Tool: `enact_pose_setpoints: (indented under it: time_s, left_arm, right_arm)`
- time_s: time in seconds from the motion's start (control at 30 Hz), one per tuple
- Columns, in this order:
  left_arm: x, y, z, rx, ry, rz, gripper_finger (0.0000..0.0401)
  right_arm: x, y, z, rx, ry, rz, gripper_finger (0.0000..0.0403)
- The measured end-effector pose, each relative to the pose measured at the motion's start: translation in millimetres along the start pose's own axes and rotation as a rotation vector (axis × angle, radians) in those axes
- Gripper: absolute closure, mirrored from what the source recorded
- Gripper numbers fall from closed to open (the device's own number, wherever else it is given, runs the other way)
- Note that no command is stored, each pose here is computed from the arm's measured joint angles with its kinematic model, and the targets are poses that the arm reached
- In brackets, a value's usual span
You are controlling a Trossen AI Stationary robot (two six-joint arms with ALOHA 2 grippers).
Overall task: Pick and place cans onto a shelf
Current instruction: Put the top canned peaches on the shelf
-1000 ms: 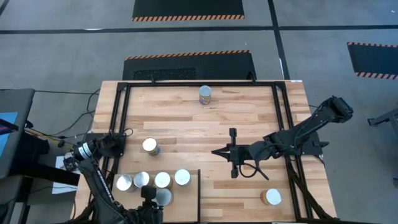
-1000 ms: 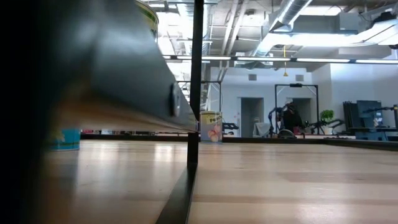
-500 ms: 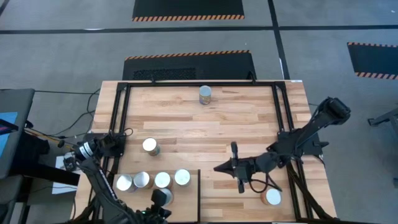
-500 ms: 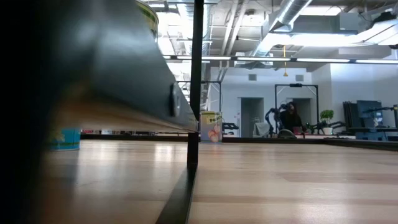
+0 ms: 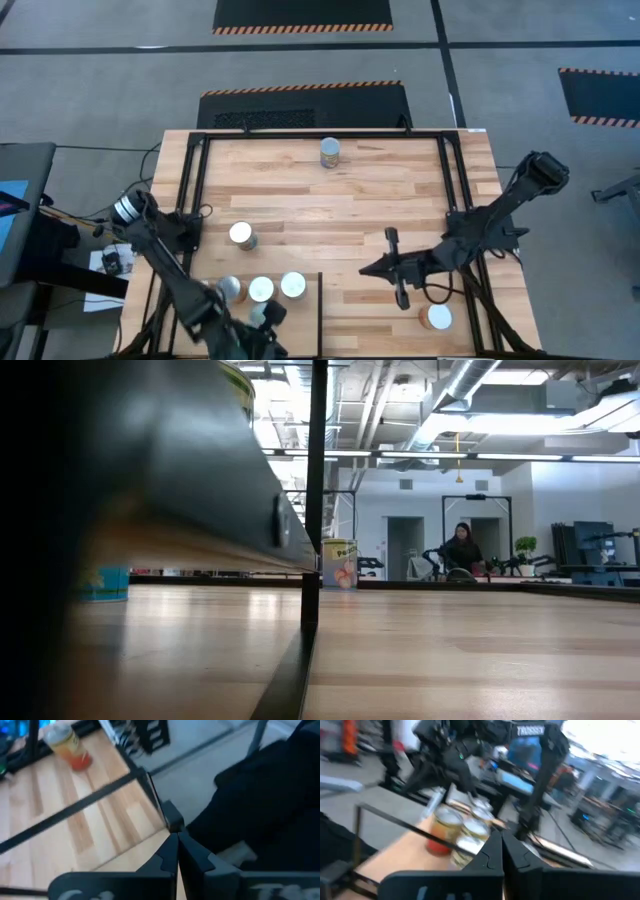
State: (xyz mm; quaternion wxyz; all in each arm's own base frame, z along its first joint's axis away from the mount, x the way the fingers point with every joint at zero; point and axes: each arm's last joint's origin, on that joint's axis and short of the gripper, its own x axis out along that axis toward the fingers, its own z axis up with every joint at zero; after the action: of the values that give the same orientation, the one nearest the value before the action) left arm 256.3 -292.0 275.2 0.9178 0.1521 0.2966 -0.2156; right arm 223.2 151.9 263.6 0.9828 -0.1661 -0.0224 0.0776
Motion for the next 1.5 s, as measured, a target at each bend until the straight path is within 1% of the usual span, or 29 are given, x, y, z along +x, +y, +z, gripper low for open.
enact_pose_setpoints:
  time_s: [0.13, 0.2, 0.27, 0.37, 0.47, 0.53, 0.6, 0.73, 0.87, 0.93, 1.03, 1.13, 1.23, 1.37, 1.43, 1.5]
  left_arm:
    - [-7.6, 27.4, -14.0, -0.022, -0.131, -0.041, 0.0401]
    - [-14.0, 43.1, -20.3, -0.030, -0.214, -0.039, 0.0401]
    - [-21.1, 60.6, -29.1, -0.037, -0.272, -0.019, 0.0401]
    - [-32.3, 87.0, -46.0, -0.053, -0.305, 0.041, 0.0401]
    - [-42.8, 112.3, -65.0, -0.067, -0.329, 0.109, 0.0401]
    - [-50.1, 127.0, -79.3, -0.065, -0.357, 0.129, 0.0401]
    - [-57.3, 141.3, -95.1, -0.076, -0.406, 0.144, 0.0401]
    - [-72.3, 165.5, -130.5, -0.129, -0.498, 0.173, 0.0401]
    - [-86.2, 180.0, -159.0, -0.155, -0.519, 0.233, 0.0401]
    - [-92.3, 185.4, -167.6, -0.151, -0.523, 0.279, 0.0401]
    - [-99.6, 191.8, -177.7, -0.140, -0.520, 0.343, 0.0401]
    - [-104.5, 196.6, -183.4, -0.138, -0.519, 0.385, 0.0401]
    - [-104.7, 199.0, -188.5, -0.142, -0.509, 0.406, 0.0401]
    - [-103.3, 199.9, -192.7, -0.149, -0.482, 0.410, 0.0401]
    - [-102.7, 199.8, -193.7, -0.147, -0.468, 0.415, 0.0401]
    - [-102.6, 199.9, -193.9, -0.148, -0.465, 0.418, 0.0401]
  right_arm:
    - [-7.3, 4.0, -1.9, -0.002, 0.090, -0.089, 0.0398]
    - [-9.4, 3.3, -4.0, 0.013, 0.125, -0.103, 0.0398]
    - [-9.4, -0.6, -6.4, 0.032, 0.152, -0.121, 0.0397]
    - [-5.7, -12.5, -13.1, 0.057, 0.198, -0.163, 0.0397]
    - [2.9, -33.6, -23.3, 0.081, 0.236, -0.198, 0.0399]
    - [9.0, -52.4, -31.3, 0.092, 0.256, -0.212, 0.0399]
    - [13.9, -75.6, -40.3, 0.111, 0.274, -0.233, 0.0398]
    - [16.6, -129.5, -58.2, 0.186, 0.323, -0.294, 0.0394]
    - [15.0, -180.9, -72.0, 0.239, 0.429, -0.330, 0.0391]
    - [13.7, -203.2, -82.2, 0.265, 0.493, -0.340, 0.0382]
    - [14.8, -233.1, -97.2, 0.262, 0.564, -0.377, 0.0355]
    - [18.8, -258.0, -111.6, 0.225, 0.655, -0.402, 0.0320]
    - [26.7, -279.5, -122.3, 0.205, 0.727, -0.404, 0.0281]
    - [39.1, -301.0, -140.7, 0.149, 0.846, -0.337, 0.0231]
    - [46.0, -310.1, -148.2, 0.118, 0.891, -0.309, 0.0212]
    - [51.5, -317.2, -155.9, 0.114, 0.943, -0.279, 0.0201]
